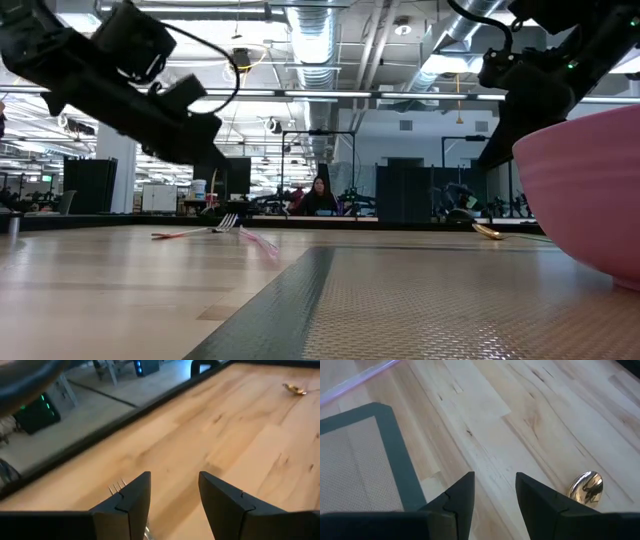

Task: Pick & Place Utensil
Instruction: Put the fork in the pink bowl

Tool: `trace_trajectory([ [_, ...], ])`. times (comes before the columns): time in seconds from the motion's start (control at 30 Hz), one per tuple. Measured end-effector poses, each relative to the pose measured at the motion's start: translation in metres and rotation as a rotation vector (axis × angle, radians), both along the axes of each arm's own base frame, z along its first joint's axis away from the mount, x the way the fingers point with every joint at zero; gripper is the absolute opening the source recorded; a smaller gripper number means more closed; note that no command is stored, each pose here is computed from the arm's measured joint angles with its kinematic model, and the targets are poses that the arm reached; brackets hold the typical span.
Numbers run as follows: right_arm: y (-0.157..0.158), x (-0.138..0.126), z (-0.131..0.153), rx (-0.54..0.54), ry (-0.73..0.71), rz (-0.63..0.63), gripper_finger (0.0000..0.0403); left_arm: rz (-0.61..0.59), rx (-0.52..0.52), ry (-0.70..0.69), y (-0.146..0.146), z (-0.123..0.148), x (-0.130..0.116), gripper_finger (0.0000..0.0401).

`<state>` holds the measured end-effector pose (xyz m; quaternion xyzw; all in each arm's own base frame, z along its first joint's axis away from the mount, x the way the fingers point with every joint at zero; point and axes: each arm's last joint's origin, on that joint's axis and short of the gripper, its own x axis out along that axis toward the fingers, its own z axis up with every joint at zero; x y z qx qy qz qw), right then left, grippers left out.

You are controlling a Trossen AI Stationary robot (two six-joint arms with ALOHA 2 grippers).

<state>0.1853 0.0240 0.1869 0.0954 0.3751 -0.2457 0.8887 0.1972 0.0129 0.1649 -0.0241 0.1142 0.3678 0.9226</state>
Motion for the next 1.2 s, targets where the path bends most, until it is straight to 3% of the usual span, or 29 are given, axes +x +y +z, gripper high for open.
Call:
trace_trajectory([
  [0.2, 0.0, 0.0, 0.0, 0.008, -0.003, -0.005, 0.0136, 0.01, -0.113, 0.036, -0.003, -0.024, 0.005, 0.0168],
  [0.47, 0.0, 0.0, 0.0, 0.009, -0.004, -0.005, 0.0136, 0.056, -0.094, 0.142, -0.002, -0.045, 0.006, 0.0168],
  [0.93, 0.0, 0.0, 0.0, 0.009, -0.004, -0.005, 0.0136, 0.116, -0.152, 0.175, 0.0, -0.067, 0.008, 0.0167],
  [1.07, 0.0, 0.0, 0.0, 0.009, -0.004, -0.005, 0.0136, 0.117, -0.165, 0.173, 0.0, -0.069, 0.008, 0.0141],
  [1.2, 0.0, 0.0, 0.0, 0.009, -0.004, -0.005, 0.0136, 0.099, -0.175, 0.17, -0.001, -0.068, 0.008, 0.0083],
])
